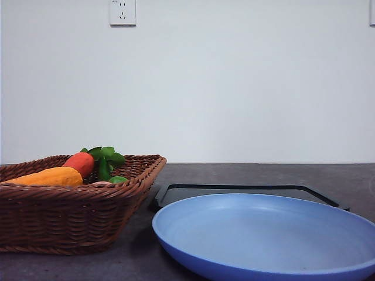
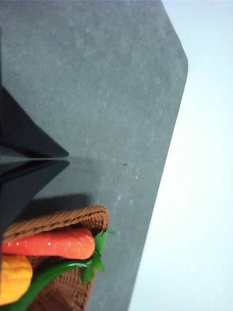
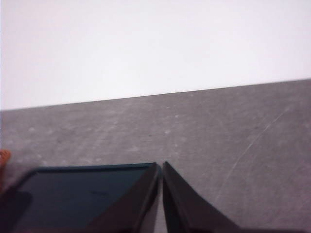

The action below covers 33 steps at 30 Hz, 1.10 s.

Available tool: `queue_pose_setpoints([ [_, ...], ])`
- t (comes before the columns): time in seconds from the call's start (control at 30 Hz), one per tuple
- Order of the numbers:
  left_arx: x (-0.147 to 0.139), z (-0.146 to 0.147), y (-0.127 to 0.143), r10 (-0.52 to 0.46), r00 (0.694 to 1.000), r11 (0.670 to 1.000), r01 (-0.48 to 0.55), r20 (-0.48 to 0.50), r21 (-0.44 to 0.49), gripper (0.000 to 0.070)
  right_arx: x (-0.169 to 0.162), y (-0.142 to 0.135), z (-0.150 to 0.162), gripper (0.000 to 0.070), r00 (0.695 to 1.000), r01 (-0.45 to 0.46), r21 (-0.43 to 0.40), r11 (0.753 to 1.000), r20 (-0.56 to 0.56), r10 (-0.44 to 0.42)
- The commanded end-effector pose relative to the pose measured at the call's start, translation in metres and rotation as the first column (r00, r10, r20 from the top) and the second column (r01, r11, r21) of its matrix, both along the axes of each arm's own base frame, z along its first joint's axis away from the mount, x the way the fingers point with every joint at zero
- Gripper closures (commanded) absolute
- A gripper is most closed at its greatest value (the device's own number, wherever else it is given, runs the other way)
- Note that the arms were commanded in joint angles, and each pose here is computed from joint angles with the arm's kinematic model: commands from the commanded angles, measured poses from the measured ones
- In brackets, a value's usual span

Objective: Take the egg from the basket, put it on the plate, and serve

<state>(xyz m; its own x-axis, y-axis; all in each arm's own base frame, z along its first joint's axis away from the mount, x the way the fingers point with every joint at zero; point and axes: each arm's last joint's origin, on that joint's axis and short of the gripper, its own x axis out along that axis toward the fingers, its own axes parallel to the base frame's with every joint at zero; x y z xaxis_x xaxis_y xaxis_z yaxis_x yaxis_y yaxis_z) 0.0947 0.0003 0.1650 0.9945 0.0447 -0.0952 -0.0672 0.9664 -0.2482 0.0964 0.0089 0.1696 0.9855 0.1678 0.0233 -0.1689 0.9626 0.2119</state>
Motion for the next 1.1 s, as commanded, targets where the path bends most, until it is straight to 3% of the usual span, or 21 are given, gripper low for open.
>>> queue_pose_setpoints([
  [0.0, 0.0, 0.0, 0.0, -0.005, 1.0, 0.998, 0.006, 0.01, -0.066, 0.07, 0.0, 0.001, 0.002, 0.07, 1.0, -0.018, 0.088, 0.996, -0.002, 0.018],
  [0.13, 0.0, 0.0, -0.002, -0.062, 0.998, 0.994, 0.062, 0.007, -0.086, 0.07, -0.002, 0.001, 0.008, 0.07, 0.999, -0.025, 0.137, 0.99, -0.026, 0.028],
  [0.43, 0.0, 0.026, -0.004, -0.136, 0.988, 0.984, 0.126, -0.073, -0.124, 0.07, -0.008, 0.0, 0.04, 0.07, 0.987, 0.004, 0.125, 0.992, -0.159, 0.016],
  [0.7, 0.016, 0.067, -0.01, -0.311, 0.933, 0.943, 0.279, -0.182, -0.181, 0.07, 0.004, 0.001, 0.085, 0.07, 0.953, -0.013, 0.046, 0.999, -0.301, 0.026],
  [0.8, 0.026, 0.081, -0.012, -0.395, 0.896, 0.911, 0.354, -0.203, -0.214, 0.07, 0.012, 0.002, 0.099, 0.07, 0.926, -0.045, 0.018, 0.999, -0.374, 0.049],
  [0.9, 0.039, 0.092, -0.015, -0.496, 0.84, 0.859, 0.439, -0.218, -0.262, 0.07, 0.02, 0.004, 0.108, 0.07, 0.893, -0.107, 0.003, 0.994, -0.44, 0.098],
  [1.0, 0.052, 0.098, -0.019, -0.591, 0.768, 0.797, 0.509, -0.248, -0.324, 0.07, 0.03, 0.007, 0.11, 0.07, 0.833, -0.173, 0.023, 0.985, -0.53, 0.158],
  [1.07, 0.059, 0.098, -0.023, -0.642, 0.714, 0.758, 0.538, -0.28, -0.368, 0.07, 0.037, 0.009, 0.107, 0.07, 0.777, -0.223, 0.044, 0.974, -0.595, 0.205],
])
